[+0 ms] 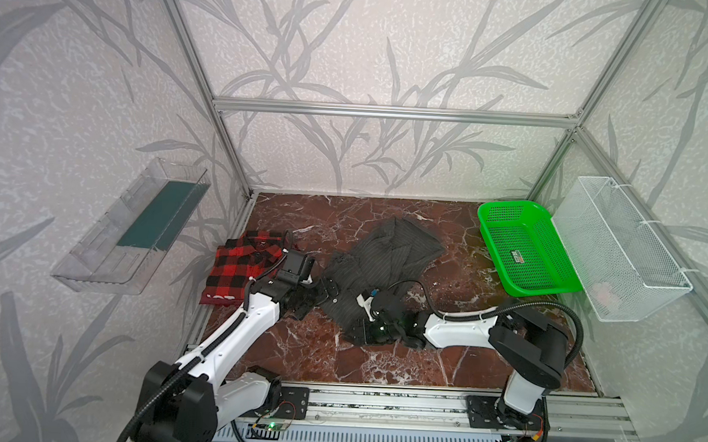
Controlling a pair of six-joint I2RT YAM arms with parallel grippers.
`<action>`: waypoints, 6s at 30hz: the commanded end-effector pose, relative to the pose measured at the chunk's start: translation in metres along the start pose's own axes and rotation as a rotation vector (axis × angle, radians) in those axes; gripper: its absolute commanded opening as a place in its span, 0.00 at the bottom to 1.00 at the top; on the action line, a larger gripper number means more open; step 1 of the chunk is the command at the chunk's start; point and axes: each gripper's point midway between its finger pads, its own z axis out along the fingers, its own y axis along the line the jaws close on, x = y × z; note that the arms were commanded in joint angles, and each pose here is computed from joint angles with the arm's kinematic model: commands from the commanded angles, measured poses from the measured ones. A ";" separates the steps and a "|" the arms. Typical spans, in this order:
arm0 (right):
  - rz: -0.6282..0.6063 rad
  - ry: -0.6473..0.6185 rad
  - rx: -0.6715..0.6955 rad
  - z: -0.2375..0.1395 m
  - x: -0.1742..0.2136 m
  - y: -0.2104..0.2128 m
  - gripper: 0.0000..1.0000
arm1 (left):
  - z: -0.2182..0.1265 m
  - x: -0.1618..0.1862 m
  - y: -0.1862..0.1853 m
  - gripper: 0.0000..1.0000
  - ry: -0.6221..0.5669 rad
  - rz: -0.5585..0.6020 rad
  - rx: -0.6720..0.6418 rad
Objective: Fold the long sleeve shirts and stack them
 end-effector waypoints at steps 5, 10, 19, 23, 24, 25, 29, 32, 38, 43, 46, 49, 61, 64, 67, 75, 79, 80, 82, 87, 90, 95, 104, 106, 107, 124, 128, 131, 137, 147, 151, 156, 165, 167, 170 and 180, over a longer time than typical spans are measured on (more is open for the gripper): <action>-0.222 -0.104 0.235 -0.080 -0.029 0.012 0.73 | 0.010 0.026 0.032 0.99 0.075 -0.016 -0.073; -0.213 -0.175 0.284 -0.131 -0.065 -0.015 0.72 | 0.020 0.033 0.035 0.99 0.111 -0.027 -0.066; -0.165 -0.231 0.363 -0.153 -0.178 -0.091 0.34 | 0.034 0.037 0.039 0.99 0.174 -0.032 -0.104; -0.081 -0.209 0.428 -0.139 -0.207 -0.144 0.26 | 0.037 0.036 0.045 0.99 0.172 -0.028 -0.131; -0.065 -0.200 0.437 -0.134 -0.210 -0.155 0.24 | 0.038 0.036 0.046 0.99 0.172 -0.025 -0.140; -0.051 -0.199 0.453 -0.131 -0.212 -0.164 0.24 | 0.039 0.036 0.048 0.99 0.173 -0.026 -0.150; 0.014 -0.171 0.512 -0.117 -0.206 -0.197 0.21 | 0.045 0.033 0.055 0.99 0.183 -0.026 -0.200; 0.041 -0.146 0.535 -0.113 -0.193 -0.209 0.20 | 0.048 0.028 0.056 0.99 0.197 -0.015 -0.230; 0.097 -0.138 0.548 -0.121 -0.155 -0.221 0.17 | 0.055 0.009 0.044 0.99 0.177 -0.011 -0.205; 0.160 -0.110 0.504 -0.129 -0.106 -0.220 0.15 | 0.060 -0.011 0.025 0.99 0.169 -0.018 -0.154; 0.193 -0.107 0.430 -0.132 -0.069 -0.202 0.15 | 0.061 -0.021 0.010 0.99 0.165 -0.012 -0.117; 0.183 -0.110 0.397 -0.138 -0.035 -0.180 0.15 | 0.058 -0.030 0.000 0.99 0.154 -0.001 -0.094; -0.023 -0.325 0.333 -0.217 -0.064 -0.088 0.37 | 0.038 -0.012 0.028 0.99 0.083 0.021 -0.110; -0.053 -0.257 0.220 -0.197 -0.076 -0.067 0.37 | 0.042 -0.003 0.034 0.99 0.082 0.018 -0.091; -0.095 -0.211 0.106 -0.173 -0.087 -0.043 0.35 | 0.047 0.002 0.038 0.99 0.092 0.014 -0.088; -0.161 -0.110 0.012 -0.098 -0.106 -0.015 0.25 | 0.060 0.004 0.039 0.99 0.098 0.009 -0.062; -0.131 -0.065 0.014 -0.061 -0.111 -0.030 0.19 | 0.066 0.007 0.040 0.99 0.099 0.009 -0.041; -0.120 -0.061 0.020 -0.056 -0.112 -0.035 0.19 | 0.068 0.008 0.041 0.99 0.099 0.008 -0.038; -0.105 -0.053 0.036 -0.044 -0.114 -0.046 0.16 | 0.072 0.011 0.043 0.99 0.106 0.004 -0.030; -0.096 -0.050 0.117 -0.027 -0.115 -0.073 0.13 | 0.082 0.019 0.045 0.98 0.136 -0.004 -0.001; -0.086 -0.039 0.161 -0.020 -0.112 -0.090 0.12 | 0.090 0.025 0.047 0.96 0.159 -0.012 0.014; -0.071 -0.032 0.203 -0.018 -0.104 -0.106 0.08 | 0.096 0.034 0.057 0.94 0.181 -0.010 -0.001; -0.057 -0.030 0.220 -0.017 -0.101 -0.113 0.06 | 0.100 0.044 0.059 0.78 0.202 0.005 0.035; -0.054 -0.028 0.221 -0.016 -0.099 -0.114 0.06 | 0.098 0.042 0.057 0.68 0.193 0.009 0.039; -0.052 -0.028 0.218 -0.016 -0.099 -0.114 0.05 | 0.097 0.041 0.055 0.64 0.188 0.010 0.045; -0.063 -0.057 0.187 -0.029 -0.098 -0.096 0.04 | 0.077 0.028 0.040 0.00 0.163 -0.032 0.035; -0.078 -0.118 0.190 -0.061 -0.110 -0.085 0.05 | 0.062 0.029 0.050 0.00 0.170 -0.059 -0.056; -0.078 -0.184 0.183 -0.096 -0.123 -0.081 0.06 | 0.050 0.031 0.059 0.00 0.194 -0.068 -0.156; -0.005 -0.288 0.241 -0.159 -0.134 -0.118 0.07 | 0.016 0.022 0.064 0.00 0.194 -0.003 -0.350; 0.109 -0.329 0.291 -0.187 -0.108 -0.167 0.06 | -0.049 -0.016 0.062 0.00 0.043 0.127 -0.665; 0.125 -0.325 0.290 -0.185 -0.102 -0.173 0.06 | -0.064 -0.022 0.057 0.00 0.079 0.187 -0.780; 0.123 -0.331 0.270 -0.186 -0.097 -0.172 0.05 | -0.088 -0.036 0.048 0.00 0.056 0.273 -0.973; 0.164 -0.304 0.224 -0.169 -0.086 -0.183 0.05 | -0.106 -0.050 0.005 0.00 -0.044 0.474 -1.195; 0.173 -0.298 0.218 -0.167 -0.084 -0.185 0.04 | -0.100 -0.045 -0.004 0.00 -0.044 0.501 -1.188; 0.181 -0.300 0.204 -0.164 -0.084 -0.184 0.04 | -0.091 -0.038 -0.012 0.00 -0.023 0.525 -1.181; 0.238 -0.304 0.153 -0.155 -0.081 -0.187 0.02 | -0.070 -0.024 -0.033 0.00 -0.010 0.616 -1.176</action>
